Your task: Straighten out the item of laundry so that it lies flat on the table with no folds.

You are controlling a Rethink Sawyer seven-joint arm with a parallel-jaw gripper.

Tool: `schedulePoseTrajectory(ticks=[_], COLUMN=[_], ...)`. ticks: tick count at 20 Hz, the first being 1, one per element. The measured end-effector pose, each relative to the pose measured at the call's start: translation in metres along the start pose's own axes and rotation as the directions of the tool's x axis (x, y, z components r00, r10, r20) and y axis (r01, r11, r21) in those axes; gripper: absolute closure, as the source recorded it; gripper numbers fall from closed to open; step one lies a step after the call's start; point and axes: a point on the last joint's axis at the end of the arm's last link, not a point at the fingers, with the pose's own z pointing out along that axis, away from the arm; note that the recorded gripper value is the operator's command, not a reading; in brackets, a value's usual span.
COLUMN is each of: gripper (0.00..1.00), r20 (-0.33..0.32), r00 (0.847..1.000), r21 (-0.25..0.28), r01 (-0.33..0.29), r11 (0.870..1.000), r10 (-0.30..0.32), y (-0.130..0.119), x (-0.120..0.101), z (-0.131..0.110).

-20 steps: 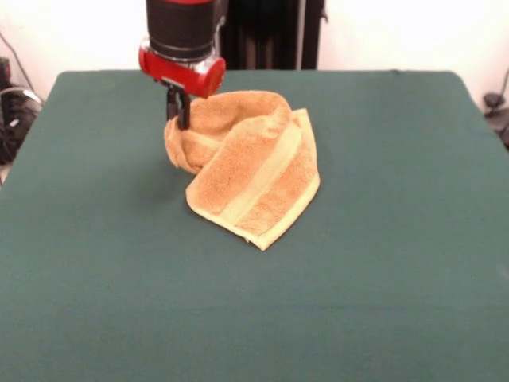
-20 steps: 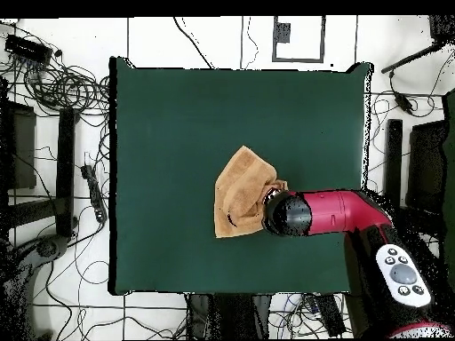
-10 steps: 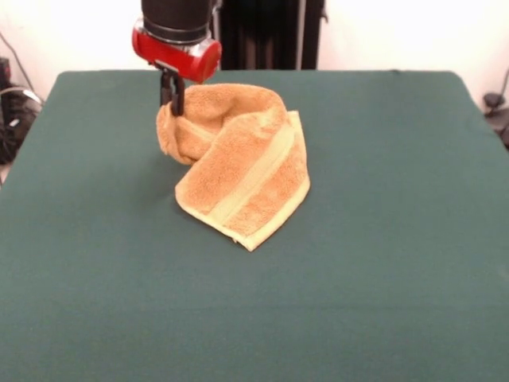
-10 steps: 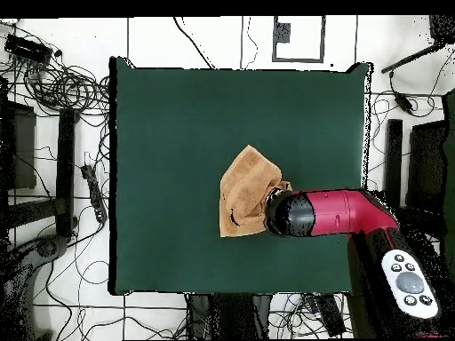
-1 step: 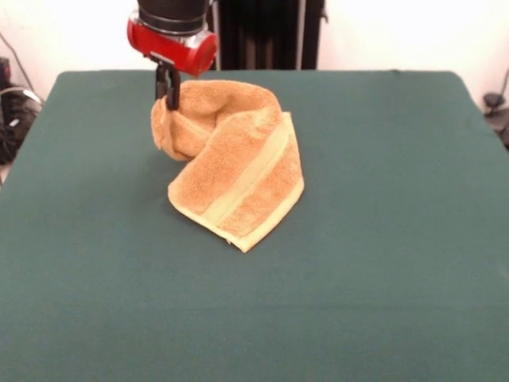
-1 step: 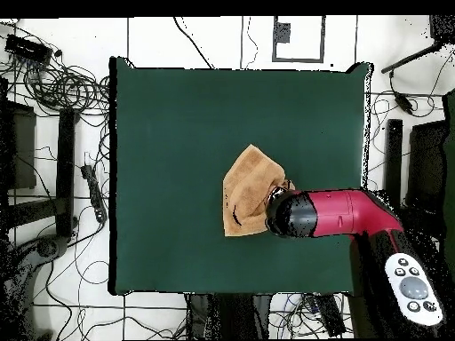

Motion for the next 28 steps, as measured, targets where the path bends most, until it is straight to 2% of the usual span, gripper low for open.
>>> schedulePoseTrajectory(ticks=[14,28], gripper=[1.0,1.0], r20=[-0.032,-0.022], r00=[0.999,0.999], r21=[0.054,0.061], r01=[-0.023,-0.027], r11=[0.998,0.998], r10=[0.024,0.029], y=[-0.008,-0.009], x=[0.002,-0.001], z=[-0.037,-0.048])
